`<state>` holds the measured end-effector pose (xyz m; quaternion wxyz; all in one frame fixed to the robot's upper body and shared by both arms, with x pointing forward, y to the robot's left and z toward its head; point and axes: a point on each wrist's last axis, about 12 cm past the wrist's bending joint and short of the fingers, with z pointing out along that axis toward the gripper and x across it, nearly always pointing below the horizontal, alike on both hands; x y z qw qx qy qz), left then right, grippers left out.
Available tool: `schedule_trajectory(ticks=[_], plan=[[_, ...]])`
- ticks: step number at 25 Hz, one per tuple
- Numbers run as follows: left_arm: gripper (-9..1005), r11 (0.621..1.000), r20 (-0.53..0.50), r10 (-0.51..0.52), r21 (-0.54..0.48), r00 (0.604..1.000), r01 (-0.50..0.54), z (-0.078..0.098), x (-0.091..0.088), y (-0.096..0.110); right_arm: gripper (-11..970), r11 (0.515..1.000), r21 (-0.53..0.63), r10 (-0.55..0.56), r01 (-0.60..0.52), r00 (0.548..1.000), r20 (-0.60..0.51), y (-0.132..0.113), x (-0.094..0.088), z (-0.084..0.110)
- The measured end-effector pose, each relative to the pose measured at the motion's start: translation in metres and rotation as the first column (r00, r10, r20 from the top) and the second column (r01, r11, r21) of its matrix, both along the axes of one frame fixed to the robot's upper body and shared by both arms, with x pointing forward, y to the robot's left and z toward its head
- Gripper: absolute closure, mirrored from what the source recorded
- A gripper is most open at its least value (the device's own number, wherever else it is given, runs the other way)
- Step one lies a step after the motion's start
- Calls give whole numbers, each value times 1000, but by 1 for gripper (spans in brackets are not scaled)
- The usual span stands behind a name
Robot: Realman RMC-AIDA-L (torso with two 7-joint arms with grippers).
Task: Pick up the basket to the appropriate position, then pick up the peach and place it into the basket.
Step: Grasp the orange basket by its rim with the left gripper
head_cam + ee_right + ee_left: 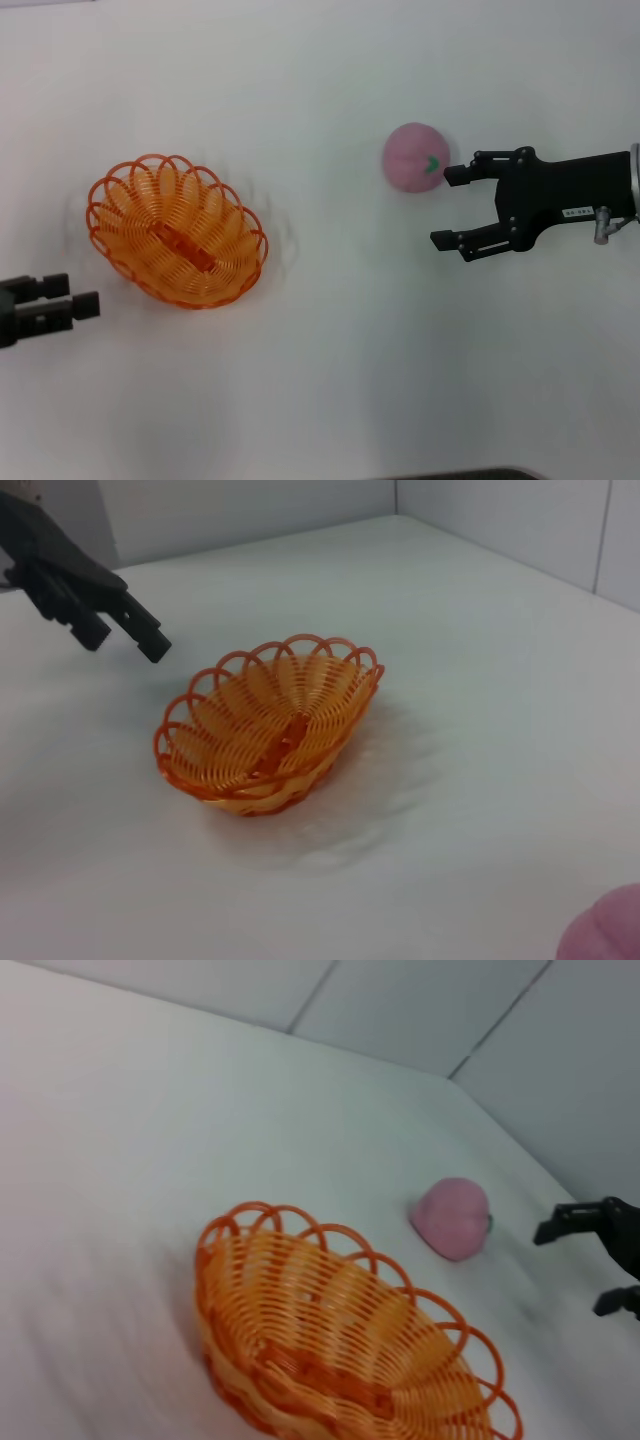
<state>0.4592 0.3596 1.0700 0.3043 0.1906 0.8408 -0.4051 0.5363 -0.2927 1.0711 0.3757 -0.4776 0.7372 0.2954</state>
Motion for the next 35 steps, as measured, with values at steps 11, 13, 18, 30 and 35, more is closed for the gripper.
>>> schedule_trajectory(ticks=[11, 13, 18, 30, 35], plan=[[210, 993, -165, 97, 89, 982, -83, 24, 35, 10, 29, 1000, -8, 3, -4, 1000, -2, -1, 0, 0], [210, 990, -165, 104, 111, 981, -86, 29, 40, 11, 29, 1000, -9, 4, -4, 1000, -1, -1, 0, 0], [211, 973, -144, 108, 220, 984, -75, 47, 64, 6, 29, 1000, -11, 4, -4, 1000, 0, -2, 0, 1], [210, 916, -94, 37, 401, 995, 4, 67, 114, -40, 29, 1000, -9, 4, -4, 1000, -6, -2, -2, -1], [210, 886, -57, -10, 462, 998, 35, 69, 128, -62, 29, 1000, -10, 7, -7, 1000, -2, -1, 0, 0]])
